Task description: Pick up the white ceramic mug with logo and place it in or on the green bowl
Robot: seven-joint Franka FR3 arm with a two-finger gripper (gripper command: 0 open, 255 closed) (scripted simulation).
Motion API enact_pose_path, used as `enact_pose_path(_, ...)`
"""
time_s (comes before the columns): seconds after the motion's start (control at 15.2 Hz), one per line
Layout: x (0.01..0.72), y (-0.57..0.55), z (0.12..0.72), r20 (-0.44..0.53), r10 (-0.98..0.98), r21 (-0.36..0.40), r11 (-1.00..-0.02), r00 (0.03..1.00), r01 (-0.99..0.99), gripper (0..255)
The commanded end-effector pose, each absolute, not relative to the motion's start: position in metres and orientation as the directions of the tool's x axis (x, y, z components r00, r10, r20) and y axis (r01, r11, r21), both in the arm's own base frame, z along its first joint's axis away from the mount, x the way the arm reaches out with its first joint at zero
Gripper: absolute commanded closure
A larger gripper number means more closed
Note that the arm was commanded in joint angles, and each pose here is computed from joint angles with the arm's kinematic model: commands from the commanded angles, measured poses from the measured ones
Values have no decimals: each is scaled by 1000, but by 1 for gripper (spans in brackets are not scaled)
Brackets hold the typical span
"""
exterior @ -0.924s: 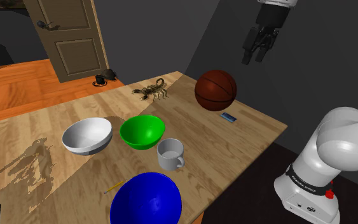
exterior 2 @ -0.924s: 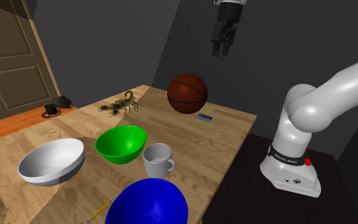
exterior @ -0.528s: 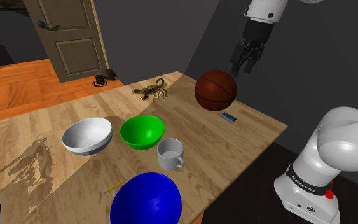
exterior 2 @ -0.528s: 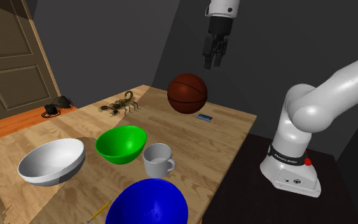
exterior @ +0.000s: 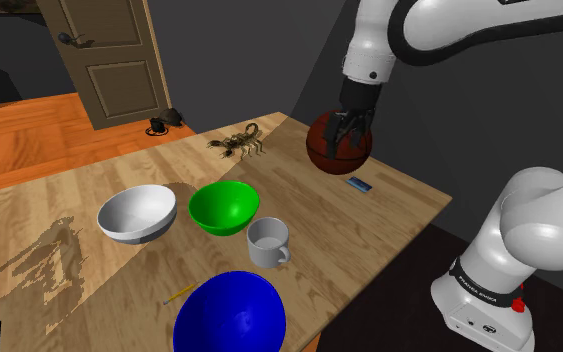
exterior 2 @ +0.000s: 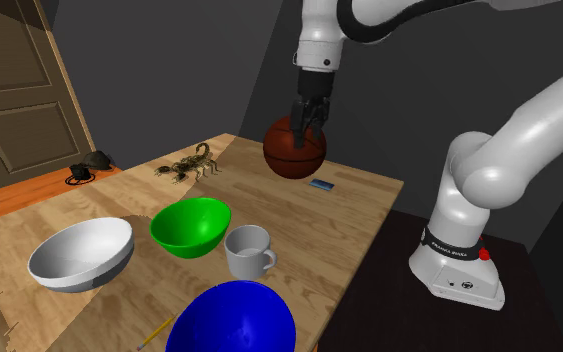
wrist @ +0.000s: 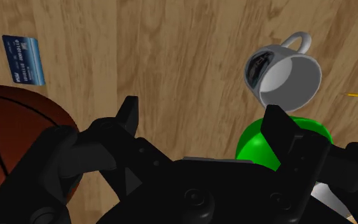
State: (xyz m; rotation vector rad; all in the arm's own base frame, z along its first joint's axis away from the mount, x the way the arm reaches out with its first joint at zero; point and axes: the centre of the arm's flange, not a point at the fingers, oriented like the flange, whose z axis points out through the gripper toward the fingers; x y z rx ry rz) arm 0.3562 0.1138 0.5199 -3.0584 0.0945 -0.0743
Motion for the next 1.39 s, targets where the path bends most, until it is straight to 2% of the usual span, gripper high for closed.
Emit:
enact_pose_path(0.0,367,128,502,42,-54,-80,-996,998,-51,0)
enact_pose_path(0.99,426,248,351,0,16,-54,-998,1000,16,0)
enact_pose_path(1.32,426,250,329,0,17,-54,-998,1000,17,0)
